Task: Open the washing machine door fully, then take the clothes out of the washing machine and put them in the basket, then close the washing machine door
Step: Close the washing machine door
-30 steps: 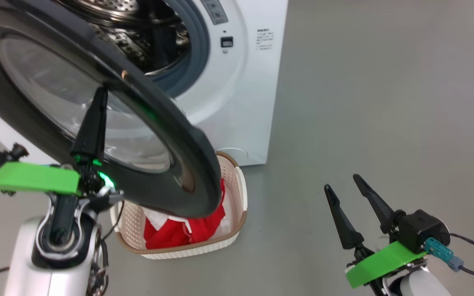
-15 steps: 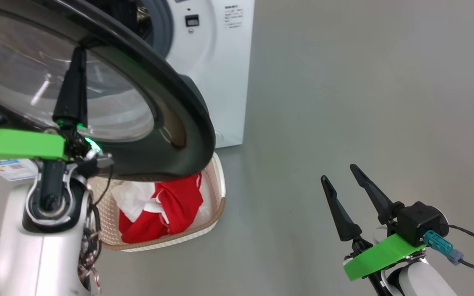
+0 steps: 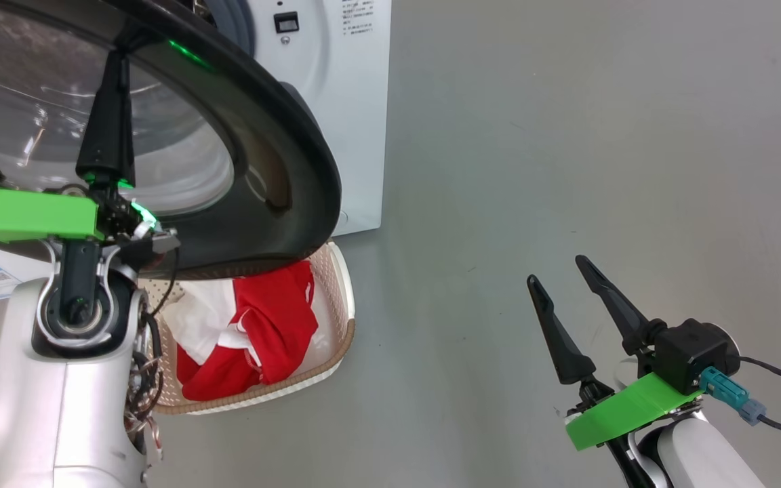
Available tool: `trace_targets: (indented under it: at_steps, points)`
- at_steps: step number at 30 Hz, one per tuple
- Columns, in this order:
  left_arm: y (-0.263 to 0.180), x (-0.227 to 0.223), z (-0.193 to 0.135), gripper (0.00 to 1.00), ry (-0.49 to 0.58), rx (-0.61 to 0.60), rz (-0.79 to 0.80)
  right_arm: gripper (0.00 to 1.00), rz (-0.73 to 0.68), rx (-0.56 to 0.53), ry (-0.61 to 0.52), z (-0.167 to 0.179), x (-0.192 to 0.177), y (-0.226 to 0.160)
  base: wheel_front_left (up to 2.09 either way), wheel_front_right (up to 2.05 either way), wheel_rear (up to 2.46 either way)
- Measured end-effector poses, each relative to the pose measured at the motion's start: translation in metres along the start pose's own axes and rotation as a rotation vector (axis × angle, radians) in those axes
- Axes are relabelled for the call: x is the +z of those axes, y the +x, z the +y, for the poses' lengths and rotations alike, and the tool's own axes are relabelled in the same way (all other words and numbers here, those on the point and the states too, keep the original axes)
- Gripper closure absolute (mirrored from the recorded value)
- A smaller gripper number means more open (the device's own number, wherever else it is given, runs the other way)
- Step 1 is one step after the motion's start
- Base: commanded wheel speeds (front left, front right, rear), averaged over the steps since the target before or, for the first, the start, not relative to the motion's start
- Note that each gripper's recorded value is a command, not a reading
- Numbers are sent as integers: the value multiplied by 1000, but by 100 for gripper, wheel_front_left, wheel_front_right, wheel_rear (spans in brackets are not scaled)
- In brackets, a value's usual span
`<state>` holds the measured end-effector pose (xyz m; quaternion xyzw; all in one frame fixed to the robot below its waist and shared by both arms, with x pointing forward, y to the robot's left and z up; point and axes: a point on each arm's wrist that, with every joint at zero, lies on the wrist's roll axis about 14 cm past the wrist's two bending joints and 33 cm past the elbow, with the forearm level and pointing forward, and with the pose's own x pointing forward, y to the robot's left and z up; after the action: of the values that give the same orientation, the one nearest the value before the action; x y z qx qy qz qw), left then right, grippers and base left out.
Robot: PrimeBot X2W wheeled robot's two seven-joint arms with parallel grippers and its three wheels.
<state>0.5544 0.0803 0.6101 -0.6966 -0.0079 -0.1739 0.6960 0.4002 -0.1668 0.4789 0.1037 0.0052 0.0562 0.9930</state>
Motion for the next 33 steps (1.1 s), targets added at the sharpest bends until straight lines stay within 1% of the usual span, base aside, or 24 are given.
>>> trace_targets:
  at_steps: [5,6,8,10,13,14,15,18,20,21,25,28,33]
  points:
    - [-3,2,-5,100,2,-10,1,0,-8,12,1,4,3,1,0,0,0]
    - [-5,3,-8,82,5,-20,-3,0,-11,16,1,5,4,1,0,0,0]
    - [-9,5,-12,0,13,-27,-12,0,-19,23,2,8,6,1,0,0,0]
    - [-19,5,-10,0,40,-16,-14,0,-27,31,2,11,9,1,0,0,0]
    - [-36,11,-4,0,130,7,-43,0,-39,46,5,16,13,1,0,0,0]
    - [-46,22,-8,0,260,4,-82,0,-47,56,7,21,15,2,0,0,0]
    - [-51,27,-12,0,331,-9,-97,0,-51,61,8,22,17,2,0,0,0]
    - [-66,31,-23,0,505,-46,-121,0,-64,75,10,28,21,2,0,0,0]
    - [-79,29,-23,0,623,-57,-117,0,-62,78,13,30,20,-2,0,0,0]
    - [-79,29,-23,0,623,-57,-117,0,-62,78,13,30,20,-2,0,0,0]
    - [-112,37,-10,0,822,-17,-112,0,-69,79,17,32,23,-9,0,0,0]
    - [-135,38,-2,0,934,11,-92,0,-87,80,17,33,29,-13,0,0,0]
    - [-162,47,-13,0,1153,14,-116,0,-112,69,16,30,37,-19,0,0,0]
